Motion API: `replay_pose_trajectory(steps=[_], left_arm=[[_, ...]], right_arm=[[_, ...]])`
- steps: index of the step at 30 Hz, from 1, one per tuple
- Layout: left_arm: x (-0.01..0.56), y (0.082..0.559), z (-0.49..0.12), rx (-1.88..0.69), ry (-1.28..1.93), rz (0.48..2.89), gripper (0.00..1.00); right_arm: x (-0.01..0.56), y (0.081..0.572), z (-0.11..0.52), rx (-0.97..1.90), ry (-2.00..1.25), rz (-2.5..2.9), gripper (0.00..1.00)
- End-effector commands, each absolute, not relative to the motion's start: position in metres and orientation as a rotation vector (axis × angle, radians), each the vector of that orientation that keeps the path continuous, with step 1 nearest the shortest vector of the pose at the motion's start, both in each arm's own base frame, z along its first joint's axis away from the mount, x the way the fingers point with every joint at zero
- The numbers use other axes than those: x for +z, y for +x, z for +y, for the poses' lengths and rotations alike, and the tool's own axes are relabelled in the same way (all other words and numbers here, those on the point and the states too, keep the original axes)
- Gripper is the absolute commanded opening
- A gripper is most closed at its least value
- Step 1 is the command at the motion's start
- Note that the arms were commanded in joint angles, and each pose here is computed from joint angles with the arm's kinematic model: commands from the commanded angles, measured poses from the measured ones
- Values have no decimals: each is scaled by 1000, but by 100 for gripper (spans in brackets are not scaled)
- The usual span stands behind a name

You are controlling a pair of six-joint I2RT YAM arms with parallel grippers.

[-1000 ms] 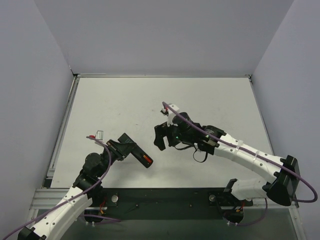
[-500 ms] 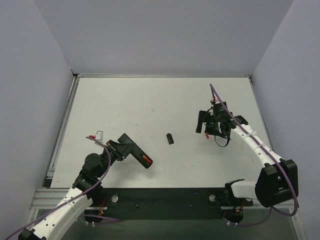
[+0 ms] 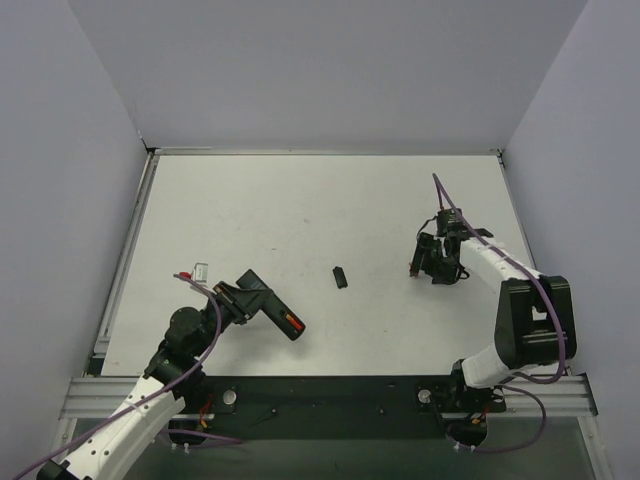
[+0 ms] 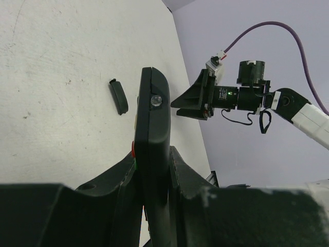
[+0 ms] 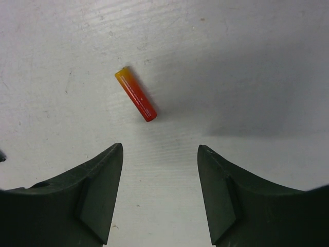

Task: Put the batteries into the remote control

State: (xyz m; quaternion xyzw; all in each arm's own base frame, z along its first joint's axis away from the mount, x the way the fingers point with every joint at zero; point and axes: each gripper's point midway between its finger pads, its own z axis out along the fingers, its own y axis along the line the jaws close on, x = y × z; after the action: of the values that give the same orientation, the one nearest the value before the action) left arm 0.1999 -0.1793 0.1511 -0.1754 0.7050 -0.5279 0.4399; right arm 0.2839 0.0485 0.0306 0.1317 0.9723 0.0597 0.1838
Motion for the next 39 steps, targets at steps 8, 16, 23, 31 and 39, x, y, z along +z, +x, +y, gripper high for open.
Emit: replay_pose_trajectory(steps=[8, 16, 23, 31, 39], left_arm=[[158, 198, -178, -1326, -415, 1716, 0], [157, 199, -179, -1326, -415, 1718, 0], [159, 199, -179, -1328, -413, 1714, 0], [163, 199, -178, -1329, -413, 1710, 0], [170, 201, -177, -1307, -405, 1709, 0]], right_arm=[[23, 312, 50, 159, 319, 2790, 42], [11, 312, 58, 147, 242, 2858, 35], [3, 298, 64, 43, 127, 2919, 13], [17, 271, 101, 1, -102, 2907, 0], [6, 237, 152, 140, -231, 2971, 0]])
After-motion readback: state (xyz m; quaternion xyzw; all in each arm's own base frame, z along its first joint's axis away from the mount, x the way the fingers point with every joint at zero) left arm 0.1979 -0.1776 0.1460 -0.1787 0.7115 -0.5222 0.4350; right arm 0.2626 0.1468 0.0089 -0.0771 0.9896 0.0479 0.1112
